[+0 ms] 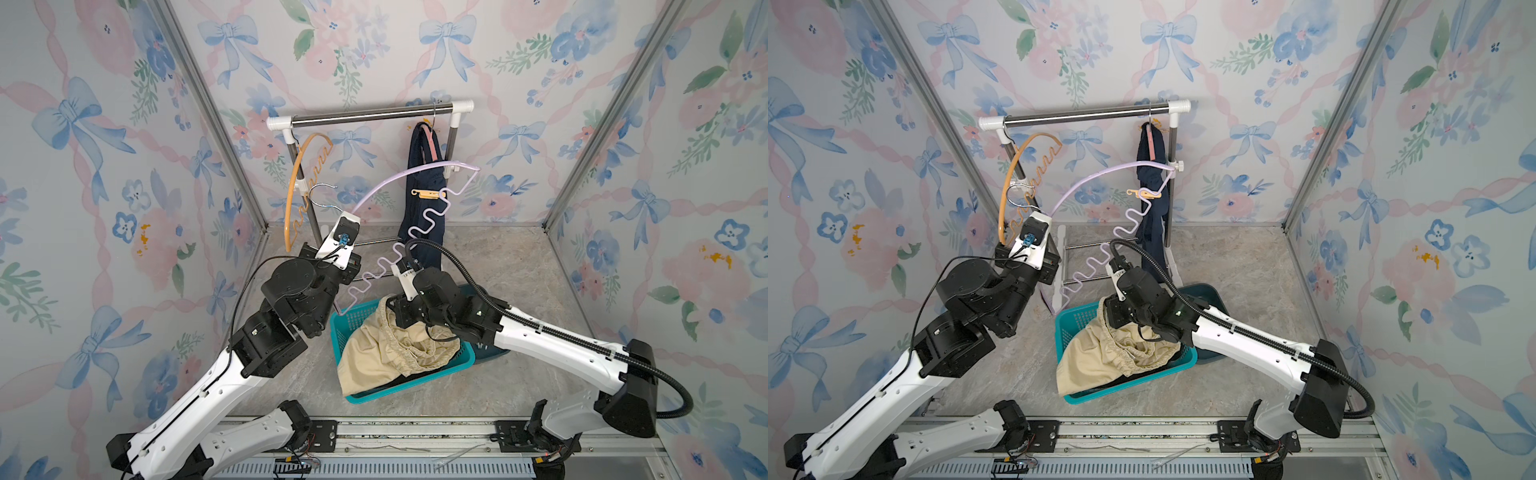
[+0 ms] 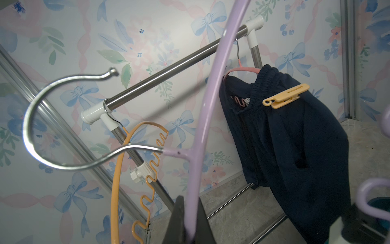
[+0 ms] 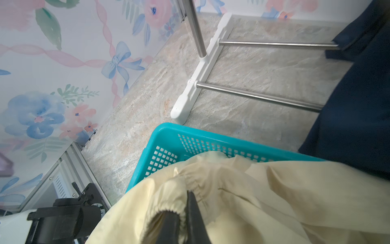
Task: Remove the clothespins securing shorts to the hanger
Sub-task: Place the shorts in the basket.
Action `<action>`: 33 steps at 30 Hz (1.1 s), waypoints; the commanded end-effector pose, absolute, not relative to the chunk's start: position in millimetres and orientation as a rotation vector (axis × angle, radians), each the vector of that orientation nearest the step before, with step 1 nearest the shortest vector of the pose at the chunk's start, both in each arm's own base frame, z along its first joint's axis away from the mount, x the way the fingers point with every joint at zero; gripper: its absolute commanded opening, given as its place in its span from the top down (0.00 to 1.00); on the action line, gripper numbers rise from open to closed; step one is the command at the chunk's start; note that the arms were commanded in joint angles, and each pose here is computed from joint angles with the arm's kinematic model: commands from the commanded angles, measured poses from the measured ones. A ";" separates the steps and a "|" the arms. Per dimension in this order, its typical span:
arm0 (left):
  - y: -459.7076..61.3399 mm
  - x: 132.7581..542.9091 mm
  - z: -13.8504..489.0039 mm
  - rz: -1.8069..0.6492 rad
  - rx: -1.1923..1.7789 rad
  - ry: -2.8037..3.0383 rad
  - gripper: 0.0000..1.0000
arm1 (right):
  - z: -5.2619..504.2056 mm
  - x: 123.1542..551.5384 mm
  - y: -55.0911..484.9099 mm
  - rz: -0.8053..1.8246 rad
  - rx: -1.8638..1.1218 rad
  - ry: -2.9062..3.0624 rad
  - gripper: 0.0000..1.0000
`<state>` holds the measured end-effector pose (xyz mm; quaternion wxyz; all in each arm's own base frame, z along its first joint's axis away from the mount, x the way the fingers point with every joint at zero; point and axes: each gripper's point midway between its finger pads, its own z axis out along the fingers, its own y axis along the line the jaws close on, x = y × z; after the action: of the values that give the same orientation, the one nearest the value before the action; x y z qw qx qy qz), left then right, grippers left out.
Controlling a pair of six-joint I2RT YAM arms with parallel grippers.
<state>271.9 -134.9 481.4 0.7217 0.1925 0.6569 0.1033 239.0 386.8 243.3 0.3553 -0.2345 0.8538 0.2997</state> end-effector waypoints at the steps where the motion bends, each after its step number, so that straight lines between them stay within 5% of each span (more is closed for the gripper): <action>1: -120.4 267.5 503.6 0.227 0.337 1.414 1.00 | 216.5 228.3 401.8 0.835 -0.617 2.247 1.00; 9: -129.2 272.4 499.8 0.230 0.374 1.417 1.00 | 119.5 229.6 404.3 0.695 -0.658 2.420 0.96; 15: -135.2 275.8 498.9 0.238 0.404 1.415 1.00 | 77.8 226.8 408.0 0.592 -0.745 2.516 0.80; 25: -123.4 272.5 515.9 0.281 0.373 1.397 1.00 | 155.3 239.7 395.2 0.535 -0.737 2.374 0.38; 33: -115.7 266.8 538.0 0.272 0.343 1.354 1.00 | 200.8 250.4 343.8 0.543 -0.556 2.310 0.31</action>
<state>274.8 -128.0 507.7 0.7288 0.1909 0.6440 0.1330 242.7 374.2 200.1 0.3367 -0.2442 0.8776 0.2384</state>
